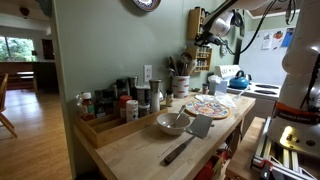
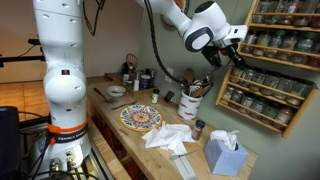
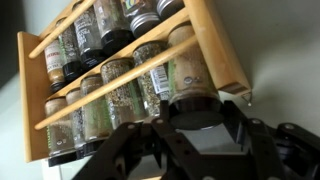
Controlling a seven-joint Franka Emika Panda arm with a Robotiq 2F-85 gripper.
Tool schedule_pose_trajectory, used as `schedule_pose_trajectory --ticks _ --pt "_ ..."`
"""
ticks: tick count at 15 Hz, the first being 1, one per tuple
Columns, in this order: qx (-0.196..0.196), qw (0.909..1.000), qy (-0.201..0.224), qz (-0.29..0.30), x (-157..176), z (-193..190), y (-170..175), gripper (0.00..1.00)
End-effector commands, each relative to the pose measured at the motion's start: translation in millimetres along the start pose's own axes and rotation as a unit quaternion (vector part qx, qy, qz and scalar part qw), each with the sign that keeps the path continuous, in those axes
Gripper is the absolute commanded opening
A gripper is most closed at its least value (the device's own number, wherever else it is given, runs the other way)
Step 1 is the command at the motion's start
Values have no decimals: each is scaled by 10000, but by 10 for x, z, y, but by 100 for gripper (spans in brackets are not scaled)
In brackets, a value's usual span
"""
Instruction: Put the salt shaker on the table
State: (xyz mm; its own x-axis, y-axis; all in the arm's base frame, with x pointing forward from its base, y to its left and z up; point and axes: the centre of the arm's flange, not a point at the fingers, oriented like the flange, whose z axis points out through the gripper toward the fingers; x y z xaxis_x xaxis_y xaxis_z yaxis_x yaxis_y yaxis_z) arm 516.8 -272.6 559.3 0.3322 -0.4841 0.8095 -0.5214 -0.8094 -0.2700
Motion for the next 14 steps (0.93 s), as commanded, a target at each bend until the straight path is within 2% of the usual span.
schedule_pose_trajectory --ticks 1,9,14 --pt "133 9999 5 81 -13 -67 66 31" --pt "631 9976 28 283 -50 -228 266 31" --pt "808 9957 53 439 -19 -349 376 31"
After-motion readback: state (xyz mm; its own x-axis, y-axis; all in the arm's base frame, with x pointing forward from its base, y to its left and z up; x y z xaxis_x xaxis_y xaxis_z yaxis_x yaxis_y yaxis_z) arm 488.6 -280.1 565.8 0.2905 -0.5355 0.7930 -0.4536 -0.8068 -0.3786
